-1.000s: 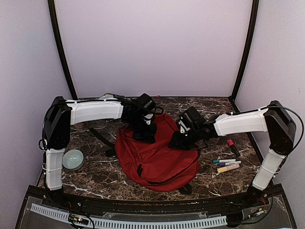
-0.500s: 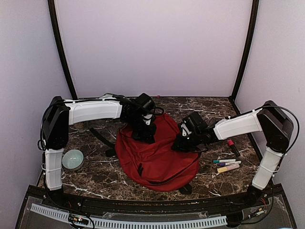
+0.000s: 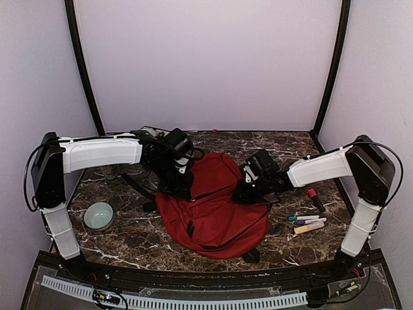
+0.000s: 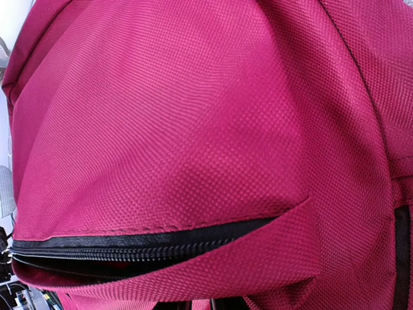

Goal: Pack the student bag
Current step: Unzip the lower front pocket of the student bag, then hold the lower front pocket of the student bag.

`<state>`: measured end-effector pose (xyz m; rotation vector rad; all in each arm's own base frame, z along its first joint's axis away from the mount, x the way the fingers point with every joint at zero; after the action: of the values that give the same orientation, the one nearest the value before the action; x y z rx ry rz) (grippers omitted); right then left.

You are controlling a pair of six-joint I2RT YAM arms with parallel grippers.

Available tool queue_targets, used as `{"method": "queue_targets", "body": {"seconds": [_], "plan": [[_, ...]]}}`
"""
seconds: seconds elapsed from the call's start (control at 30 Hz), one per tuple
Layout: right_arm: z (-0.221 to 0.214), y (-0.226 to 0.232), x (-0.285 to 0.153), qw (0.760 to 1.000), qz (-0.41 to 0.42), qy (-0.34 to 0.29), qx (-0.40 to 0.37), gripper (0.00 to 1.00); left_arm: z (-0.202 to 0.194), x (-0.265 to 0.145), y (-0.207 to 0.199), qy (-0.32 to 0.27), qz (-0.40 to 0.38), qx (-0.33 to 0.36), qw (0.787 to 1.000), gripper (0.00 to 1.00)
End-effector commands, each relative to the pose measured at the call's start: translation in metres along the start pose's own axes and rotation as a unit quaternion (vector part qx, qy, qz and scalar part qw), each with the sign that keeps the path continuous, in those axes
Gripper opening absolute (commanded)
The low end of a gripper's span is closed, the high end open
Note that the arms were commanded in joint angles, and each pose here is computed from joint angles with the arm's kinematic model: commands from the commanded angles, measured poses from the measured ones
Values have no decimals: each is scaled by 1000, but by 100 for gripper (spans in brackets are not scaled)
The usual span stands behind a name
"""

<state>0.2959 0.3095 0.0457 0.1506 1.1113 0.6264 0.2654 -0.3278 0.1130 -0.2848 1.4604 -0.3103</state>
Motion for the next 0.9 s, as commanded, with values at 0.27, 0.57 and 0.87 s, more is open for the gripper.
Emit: {"method": "queue_targets", "body": {"seconds": [0.27, 0.57, 0.87], "plan": [[-2, -42, 18, 994, -92, 36, -48, 13, -13, -10, 7, 6, -17, -29, 999, 0], [75, -66, 22, 986, -133, 24, -96, 13, -12, -4, -8, 18, -58, -39, 997, 0], [43, -21, -23, 990, -27, 26, -136, 20, -2, -7, -13, -3, -56, 1, 998, 15]]}}
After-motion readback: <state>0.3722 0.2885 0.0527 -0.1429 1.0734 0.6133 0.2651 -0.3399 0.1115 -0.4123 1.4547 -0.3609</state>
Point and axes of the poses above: each gripper's point midway between its finger pads, its own x axis out along the fingers, its own y axis along the line the jaws close on, z = x × y, the point moved 1 cm from there along -x, back along the fingers, and after that the axes turned 15 degrees about -x, right-handed, at the moved point
